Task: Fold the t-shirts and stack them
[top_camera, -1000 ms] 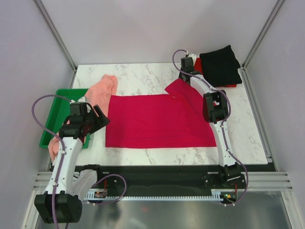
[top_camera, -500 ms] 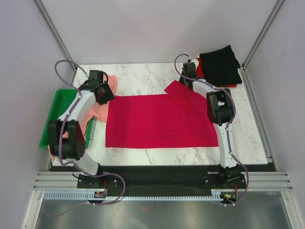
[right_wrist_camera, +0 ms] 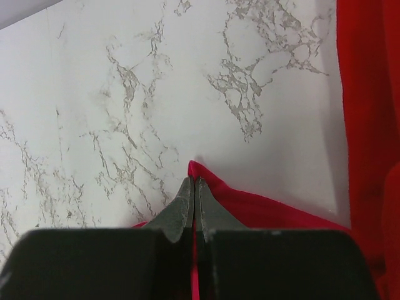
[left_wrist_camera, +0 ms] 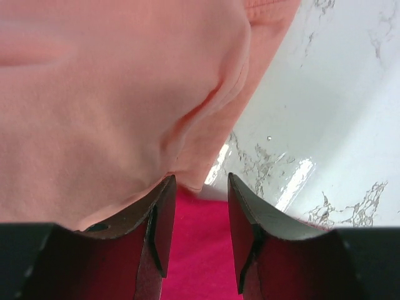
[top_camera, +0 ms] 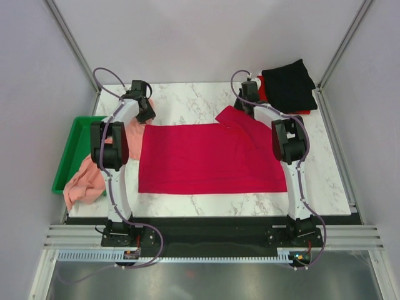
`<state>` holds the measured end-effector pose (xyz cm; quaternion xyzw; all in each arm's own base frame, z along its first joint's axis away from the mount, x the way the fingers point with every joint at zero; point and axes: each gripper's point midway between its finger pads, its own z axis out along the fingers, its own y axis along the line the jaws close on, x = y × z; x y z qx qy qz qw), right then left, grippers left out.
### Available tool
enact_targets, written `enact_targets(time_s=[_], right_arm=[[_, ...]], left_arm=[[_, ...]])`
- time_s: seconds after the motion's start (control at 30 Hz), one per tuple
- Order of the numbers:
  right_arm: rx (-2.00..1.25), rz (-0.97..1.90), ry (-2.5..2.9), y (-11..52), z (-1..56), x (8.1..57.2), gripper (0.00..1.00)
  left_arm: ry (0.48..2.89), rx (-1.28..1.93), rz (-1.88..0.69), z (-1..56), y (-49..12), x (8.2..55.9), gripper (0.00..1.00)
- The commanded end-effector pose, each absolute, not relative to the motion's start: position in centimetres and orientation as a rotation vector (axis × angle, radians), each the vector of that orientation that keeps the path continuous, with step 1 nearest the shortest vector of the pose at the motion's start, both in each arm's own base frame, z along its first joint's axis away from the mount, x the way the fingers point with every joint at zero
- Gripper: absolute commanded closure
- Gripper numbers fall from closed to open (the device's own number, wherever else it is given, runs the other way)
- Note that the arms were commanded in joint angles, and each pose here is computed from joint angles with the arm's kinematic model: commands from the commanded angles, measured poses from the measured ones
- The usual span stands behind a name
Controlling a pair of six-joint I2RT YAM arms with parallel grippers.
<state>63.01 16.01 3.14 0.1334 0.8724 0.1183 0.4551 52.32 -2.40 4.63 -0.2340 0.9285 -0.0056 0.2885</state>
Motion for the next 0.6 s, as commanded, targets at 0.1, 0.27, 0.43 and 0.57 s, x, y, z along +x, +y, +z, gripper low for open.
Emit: enact_targets(time_s=[0.1, 0.27, 0.43, 0.57], right_arm=[[0.345, 0.357, 2.155, 16.6, 2.6, 63.1, 1.00], [0.352, 0.363, 2.160, 16.6, 2.3, 63.2, 1.00], [0.351, 0.379, 2.160, 16.8, 2.3, 63.3, 1.00], [0.352, 0.384, 2.164, 16.8, 2.2, 63.2, 1.00]], left_arm=[[2.447, -0.628, 0.054, 5.7, -1.1, 53.2, 0.55], [2.456, -0.670, 0.083, 5.4, -1.0, 52.0, 0.55], [2.463, -0.649, 0.133, 5.3, -0.9, 51.5, 0.54], [2.482, -0.634, 0.123, 4.9, -1.1, 52.0, 0.54]])
